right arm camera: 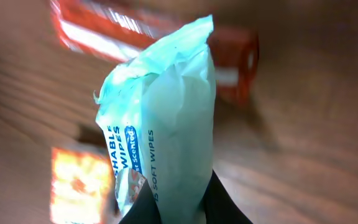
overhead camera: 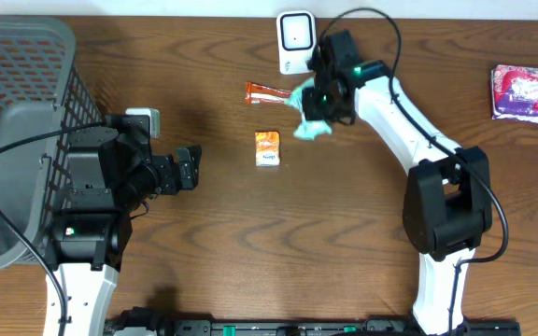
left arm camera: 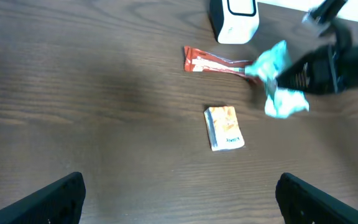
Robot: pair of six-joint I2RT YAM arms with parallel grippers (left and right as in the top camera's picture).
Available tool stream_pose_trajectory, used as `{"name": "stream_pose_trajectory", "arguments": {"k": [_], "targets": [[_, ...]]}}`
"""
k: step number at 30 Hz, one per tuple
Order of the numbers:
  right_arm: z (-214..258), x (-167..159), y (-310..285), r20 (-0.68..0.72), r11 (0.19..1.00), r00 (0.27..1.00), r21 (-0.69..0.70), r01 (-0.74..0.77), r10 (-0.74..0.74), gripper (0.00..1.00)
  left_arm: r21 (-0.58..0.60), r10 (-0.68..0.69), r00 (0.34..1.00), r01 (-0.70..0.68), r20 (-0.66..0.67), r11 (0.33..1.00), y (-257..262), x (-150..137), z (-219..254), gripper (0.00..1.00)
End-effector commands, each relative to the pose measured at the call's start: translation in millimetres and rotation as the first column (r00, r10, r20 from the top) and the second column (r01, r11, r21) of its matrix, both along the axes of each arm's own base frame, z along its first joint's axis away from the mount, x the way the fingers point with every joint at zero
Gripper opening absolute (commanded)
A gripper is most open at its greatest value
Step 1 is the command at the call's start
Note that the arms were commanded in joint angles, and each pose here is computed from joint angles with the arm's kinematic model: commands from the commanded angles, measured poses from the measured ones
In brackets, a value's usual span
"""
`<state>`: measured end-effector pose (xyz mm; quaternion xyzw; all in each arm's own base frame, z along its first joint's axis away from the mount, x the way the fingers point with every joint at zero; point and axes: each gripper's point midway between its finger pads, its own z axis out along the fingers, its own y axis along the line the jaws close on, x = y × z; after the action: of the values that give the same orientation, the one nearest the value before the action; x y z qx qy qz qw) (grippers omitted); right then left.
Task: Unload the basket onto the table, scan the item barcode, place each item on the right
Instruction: 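Lift the green wipes pack toward the scanner with the right gripper, then hold the green wipes pack in front of the scanner with the right gripper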
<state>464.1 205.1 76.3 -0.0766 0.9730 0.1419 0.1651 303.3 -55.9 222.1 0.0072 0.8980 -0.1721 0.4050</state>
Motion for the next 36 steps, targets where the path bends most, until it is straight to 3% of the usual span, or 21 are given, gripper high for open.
{"name": "stream_pose_trajectory", "arguments": {"k": [1,21,36], "targets": [[20,16,6,0.063,0.999,0.998,0.03,0.024,-0.026,0.01,0.006,-0.009,1.0,0.009,-0.003,1.0,0,0,-3,0.97],[33,30,15,0.101,0.991,0.992,0.119,0.062,-0.074,0.01,0.006,-0.009,1.0,0.009,-0.003,1.0,0,0,-3,0.97],[91,80,49,0.368,0.95,0.926,0.309,-0.039,-0.081,0.01,0.006,-0.009,1.0,0.009,-0.003,1.0,0,0,-3,0.97]]}}
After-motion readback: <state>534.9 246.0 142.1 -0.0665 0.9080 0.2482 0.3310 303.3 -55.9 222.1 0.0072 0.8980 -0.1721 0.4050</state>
